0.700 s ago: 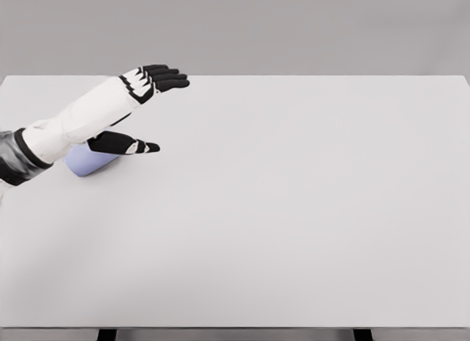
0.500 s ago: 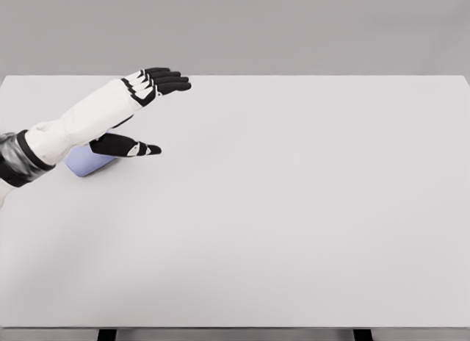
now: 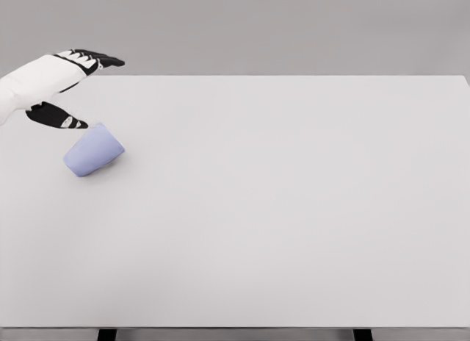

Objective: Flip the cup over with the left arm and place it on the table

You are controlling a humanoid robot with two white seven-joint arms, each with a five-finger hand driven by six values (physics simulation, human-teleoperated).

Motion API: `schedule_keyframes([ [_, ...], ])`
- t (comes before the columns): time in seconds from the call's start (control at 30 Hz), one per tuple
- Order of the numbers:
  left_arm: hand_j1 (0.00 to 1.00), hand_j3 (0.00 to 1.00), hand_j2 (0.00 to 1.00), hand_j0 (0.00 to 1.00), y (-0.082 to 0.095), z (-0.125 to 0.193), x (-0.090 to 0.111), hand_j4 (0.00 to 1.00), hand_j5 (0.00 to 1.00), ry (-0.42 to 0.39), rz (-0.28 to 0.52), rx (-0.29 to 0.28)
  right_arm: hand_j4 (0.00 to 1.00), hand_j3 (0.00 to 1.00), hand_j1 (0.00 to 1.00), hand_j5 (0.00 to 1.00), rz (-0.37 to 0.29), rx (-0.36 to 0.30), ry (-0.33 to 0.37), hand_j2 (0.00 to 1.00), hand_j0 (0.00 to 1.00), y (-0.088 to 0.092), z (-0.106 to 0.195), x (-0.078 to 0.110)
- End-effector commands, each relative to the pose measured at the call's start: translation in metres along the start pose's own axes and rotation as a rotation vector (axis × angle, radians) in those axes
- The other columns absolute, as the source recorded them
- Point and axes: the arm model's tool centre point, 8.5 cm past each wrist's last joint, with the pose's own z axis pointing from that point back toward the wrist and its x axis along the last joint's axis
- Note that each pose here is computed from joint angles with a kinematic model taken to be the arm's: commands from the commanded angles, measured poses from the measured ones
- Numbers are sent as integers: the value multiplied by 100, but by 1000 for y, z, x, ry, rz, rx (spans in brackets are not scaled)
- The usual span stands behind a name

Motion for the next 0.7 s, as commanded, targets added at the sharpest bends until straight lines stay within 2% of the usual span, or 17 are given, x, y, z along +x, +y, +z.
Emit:
schedule_keyframes([
  [0.0, 100, 100, 100, 100, 1, 18, -4, 100, 100, -26, 178, -26, 100, 100, 100, 100, 0, 0, 0, 100, 100, 0, 0, 0],
  [0.03, 100, 100, 100, 100, 4, 27, -9, 100, 100, -11, 321, -54, 100, 100, 100, 100, 0, 0, 0, 100, 100, 0, 0, 0],
  [0.07, 100, 100, 100, 100, 0, 26, -13, 100, 100, 36, 464, -63, 100, 100, 100, 100, 0, 0, 0, 100, 100, 0, 0, 0],
  [0.1, 100, 100, 100, 100, -5, 22, -14, 100, 100, 68, 550, -72, 100, 100, 100, 100, 0, 0, 0, 100, 100, 0, 0, 0],
  [0.17, 100, 100, 100, 100, -20, 8, -13, 100, 100, 119, 633, -86, 100, 100, 100, 100, 0, 0, 0, 100, 100, 0, 0, 0],
  [0.2, 100, 100, 100, 100, -28, 3, -17, 100, 100, 196, 688, -94, 100, 100, 100, 100, 0, 0, 0, 100, 100, 0, 0, 0],
  [0.23, 100, 100, 100, 100, -29, 4, -30, 100, 100, 325, 703, -34, 100, 100, 100, 100, 0, 0, 0, 100, 100, 0, 0, 0],
  [0.27, 100, 100, 100, 100, -32, 6, -35, 100, 100, 380, 694, -3, 100, 100, 100, 100, 0, 0, 0, 100, 100, 0, 0, 0],
  [0.3, 100, 100, 100, 100, -41, 10, -38, 100, 100, 421, 683, -25, 100, 100, 100, 100, 0, 0, 0, 100, 100, 0, 0, 0],
  [0.33, 100, 100, 100, 100, -41, 20, -44, 100, 100, 449, 665, -44, 100, 100, 100, 100, 0, 0, 0, 100, 100, 0, 0, 0],
  [0.4, 100, 100, 100, 100, -49, 21, -45, 100, 100, 477, 677, -74, 100, 100, 100, 100, 0, 0, 0, 100, 100, 0, 0, 0],
  [0.47, 100, 100, 100, 100, -57, 13, -38, 100, 100, 454, 704, -114, 100, 100, 100, 100, 0, 0, 0, 100, 100, 0, 0, 0],
  [0.67, 100, 100, 100, 100, -68, -4, -29, 100, 100, 444, 736, -128, 100, 100, 100, 100, 1, 0, 0, 100, 100, 0, 0, 0],
])
